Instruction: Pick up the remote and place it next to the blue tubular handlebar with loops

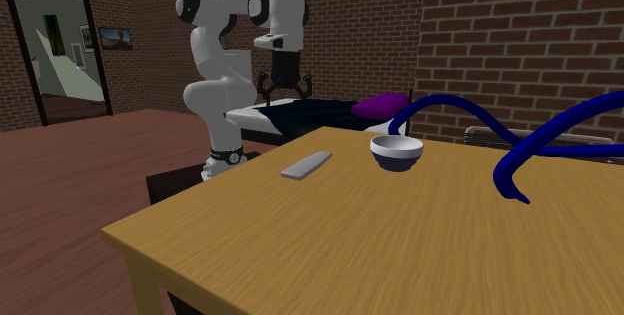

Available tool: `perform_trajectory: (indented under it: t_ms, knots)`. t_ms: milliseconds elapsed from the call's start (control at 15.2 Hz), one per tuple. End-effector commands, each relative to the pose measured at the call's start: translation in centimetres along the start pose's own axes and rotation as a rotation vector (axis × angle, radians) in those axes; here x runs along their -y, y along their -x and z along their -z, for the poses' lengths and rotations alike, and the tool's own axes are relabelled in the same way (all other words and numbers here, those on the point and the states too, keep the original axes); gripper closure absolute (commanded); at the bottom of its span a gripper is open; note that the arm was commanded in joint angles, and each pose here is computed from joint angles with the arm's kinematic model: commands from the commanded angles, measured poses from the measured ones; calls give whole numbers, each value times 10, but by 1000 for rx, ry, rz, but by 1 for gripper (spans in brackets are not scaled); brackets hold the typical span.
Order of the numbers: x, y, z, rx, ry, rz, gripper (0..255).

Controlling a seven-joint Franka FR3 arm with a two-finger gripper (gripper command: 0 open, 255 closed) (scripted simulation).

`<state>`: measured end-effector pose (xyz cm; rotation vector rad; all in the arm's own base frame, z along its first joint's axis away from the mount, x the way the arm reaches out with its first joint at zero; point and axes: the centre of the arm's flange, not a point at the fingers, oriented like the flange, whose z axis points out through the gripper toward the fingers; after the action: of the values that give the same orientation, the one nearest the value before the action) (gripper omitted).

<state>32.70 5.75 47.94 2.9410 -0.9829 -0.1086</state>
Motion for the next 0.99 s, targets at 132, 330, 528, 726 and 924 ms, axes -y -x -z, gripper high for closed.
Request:
perform_trajectory:
  t_ms: [132, 330, 528, 726, 924]
  knots:
    - [29, -9, -42, -18, -31, -217, 0]
    - [49, -20, -72, -31, -53, -374, 0]
    - [67, -34, -101, -44, -74, -531, 0]
    - [71, -38, -117, -46, -78, -560, 0]
    - [72, -39, -132, -46, -78, -560, 0]
